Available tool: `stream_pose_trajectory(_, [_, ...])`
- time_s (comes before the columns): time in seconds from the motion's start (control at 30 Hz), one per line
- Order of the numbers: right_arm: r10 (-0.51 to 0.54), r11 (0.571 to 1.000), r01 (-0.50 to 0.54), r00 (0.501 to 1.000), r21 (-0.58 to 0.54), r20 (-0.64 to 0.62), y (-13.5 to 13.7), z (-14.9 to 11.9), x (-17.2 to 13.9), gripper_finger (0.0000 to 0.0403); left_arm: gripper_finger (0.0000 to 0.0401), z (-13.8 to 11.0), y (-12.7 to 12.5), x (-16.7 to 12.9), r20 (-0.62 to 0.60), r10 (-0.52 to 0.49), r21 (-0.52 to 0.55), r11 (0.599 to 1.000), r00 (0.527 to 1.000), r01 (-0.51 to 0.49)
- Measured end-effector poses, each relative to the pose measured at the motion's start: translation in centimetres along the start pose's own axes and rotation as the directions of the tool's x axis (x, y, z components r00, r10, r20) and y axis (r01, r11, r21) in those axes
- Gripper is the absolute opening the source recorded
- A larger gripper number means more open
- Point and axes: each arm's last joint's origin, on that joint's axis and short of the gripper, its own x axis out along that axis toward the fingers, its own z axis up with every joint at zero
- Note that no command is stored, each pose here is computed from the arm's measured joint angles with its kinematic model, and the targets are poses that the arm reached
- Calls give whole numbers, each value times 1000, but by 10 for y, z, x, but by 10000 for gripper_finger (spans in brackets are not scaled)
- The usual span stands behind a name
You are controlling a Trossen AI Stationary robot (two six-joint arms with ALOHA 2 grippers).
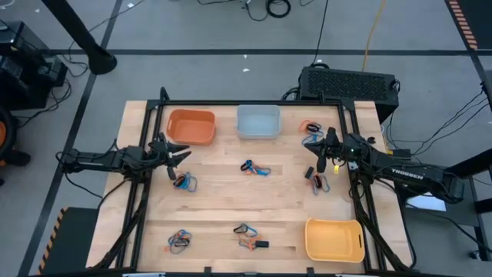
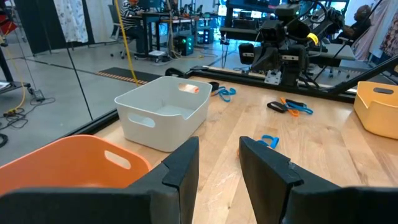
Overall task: Sort rubber bands into baskets
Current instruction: Put the blue rubberband into the gray bin
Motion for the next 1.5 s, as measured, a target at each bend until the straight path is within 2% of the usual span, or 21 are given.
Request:
stream_pose_trajectory(0.5, [0, 1000, 0, 1000, 0, 0, 0, 0, 0, 0, 123, 0, 0, 0, 1, 0, 0, 1000, 1000, 0])
stream_pose_trajectory(0.53, [0, 1000, 0, 1000, 0, 0, 0, 0, 0, 0, 123, 0, 0, 0, 1, 0, 14, 1000, 1000, 0])
stream_pose_trajectory(0.63, [0, 1000, 0, 1000, 0, 0, 0, 0, 0, 0, 123, 0, 0, 0, 1, 0, 171, 985, 1000, 0])
stream_pose_trajectory(0.7, [0, 1000, 0, 1000, 0, 0, 0, 0, 0, 0, 123, 0, 0, 0, 1, 0, 216, 976, 1000, 0])
stream_pose_trajectory(0.8, [1, 1000, -1, 1000, 1, 8, 0, 1, 0, 0, 123, 1, 0, 0, 9, -1, 161, 987, 1000, -1])
stream_pose_trajectory(0.93, [6, 997, -9, 999, 75, 39, 1, 4, 0, 0, 123, 9, -1, 0, 83, -6, -19, 1000, 997, 8])
stream_pose_trajectory(1.07, [12, 965, -27, 998, 259, 61, 1, 6, 0, 0, 123, 15, -1, -1, 144, -9, -224, 974, 990, 41])
stream_pose_trajectory(1.17, [-6, 947, -18, 997, 320, 74, 0, 7, 0, 0, 123, 19, 0, -2, 184, 19, -214, 977, 983, 22])
stream_pose_trajectory(1.23, [-15, 931, -15, 997, 364, 79, 0, 7, 0, 0, 123, 22, 2, -2, 211, 85, -221, 975, 974, -37])
stream_pose_trajectory(1.33, [36, 905, -77, 994, 419, 104, 2, 10, -1, 0, 123, 29, 3, -4, 271, 128, -230, 971, 954, -64])
stream_pose_trajectory(1.5, [229, 850, -273, 962, 450, 151, 11, 17, -2, 0, 123, 39, -2, -7, 372, -52, -115, 988, 927, 102])
